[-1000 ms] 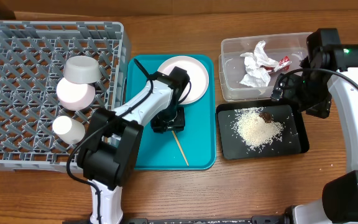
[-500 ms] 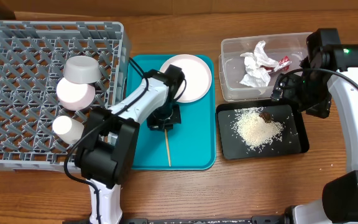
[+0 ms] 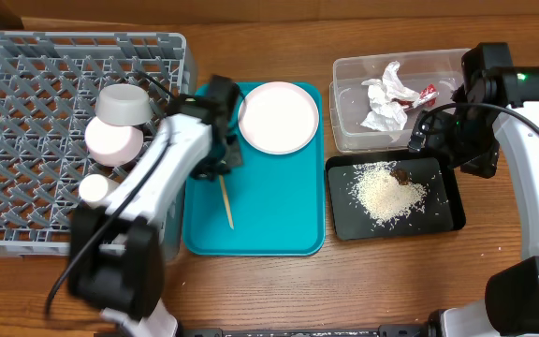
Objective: Sort waste into correct bins and load items into the dishwasher
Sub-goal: 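Carry the second chopstick into the dish rack and release it, then grasp the rim of the white plate with the left gripper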
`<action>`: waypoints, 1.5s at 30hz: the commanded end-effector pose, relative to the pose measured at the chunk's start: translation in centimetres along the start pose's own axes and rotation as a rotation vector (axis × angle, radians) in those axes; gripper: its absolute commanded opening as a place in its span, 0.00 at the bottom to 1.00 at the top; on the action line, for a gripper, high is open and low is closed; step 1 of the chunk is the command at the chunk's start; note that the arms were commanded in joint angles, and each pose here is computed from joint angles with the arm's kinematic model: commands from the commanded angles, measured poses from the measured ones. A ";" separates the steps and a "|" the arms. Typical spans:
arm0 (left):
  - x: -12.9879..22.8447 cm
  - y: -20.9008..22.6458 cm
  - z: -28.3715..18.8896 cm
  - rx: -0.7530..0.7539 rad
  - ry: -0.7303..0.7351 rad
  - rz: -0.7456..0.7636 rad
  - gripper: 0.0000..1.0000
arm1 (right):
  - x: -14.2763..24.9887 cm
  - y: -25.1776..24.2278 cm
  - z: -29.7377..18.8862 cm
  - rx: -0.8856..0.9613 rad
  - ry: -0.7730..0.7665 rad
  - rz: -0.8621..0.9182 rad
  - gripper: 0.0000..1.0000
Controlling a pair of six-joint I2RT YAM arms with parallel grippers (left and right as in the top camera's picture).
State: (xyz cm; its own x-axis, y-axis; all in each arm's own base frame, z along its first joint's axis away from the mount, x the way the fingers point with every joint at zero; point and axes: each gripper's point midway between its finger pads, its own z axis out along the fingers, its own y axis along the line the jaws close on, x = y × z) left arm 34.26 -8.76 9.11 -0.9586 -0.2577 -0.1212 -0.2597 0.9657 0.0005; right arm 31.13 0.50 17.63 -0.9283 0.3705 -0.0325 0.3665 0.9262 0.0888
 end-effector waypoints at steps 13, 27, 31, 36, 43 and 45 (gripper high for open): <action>-6.9 9.8 -5.8 -0.198 -0.302 0.071 0.04 | 0.0 0.0 -1.2 -0.009 -0.042 -0.006 1.00; -6.3 7.0 -3.3 -0.055 -0.216 0.106 0.55 | -0.1 0.0 -1.2 -0.010 -0.043 -0.005 1.00; -5.7 3.3 -3.5 0.121 -0.199 0.160 0.58 | -0.1 0.0 -1.2 -0.011 -0.046 -0.005 1.00; -5.6 -1.9 -4.3 0.245 -0.255 0.306 0.63 | -0.1 0.0 -1.2 -0.011 -0.046 -0.005 1.00; -4.7 -9.2 -4.7 0.284 -0.377 0.646 0.70 | -0.1 0.0 -1.2 -0.011 -0.046 -0.005 1.00; -4.3 -11.1 -4.0 0.290 -0.392 0.731 0.71 | -0.1 0.0 -1.2 -0.011 -0.046 -0.005 1.00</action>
State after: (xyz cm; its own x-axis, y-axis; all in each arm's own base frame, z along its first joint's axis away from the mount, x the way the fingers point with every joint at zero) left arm 40.93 -15.79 15.19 -0.8160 0.2406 -0.5257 0.3325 0.9392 -0.0862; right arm 31.17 0.49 17.63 -0.9281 0.3709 -0.0341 0.3668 0.9260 0.0890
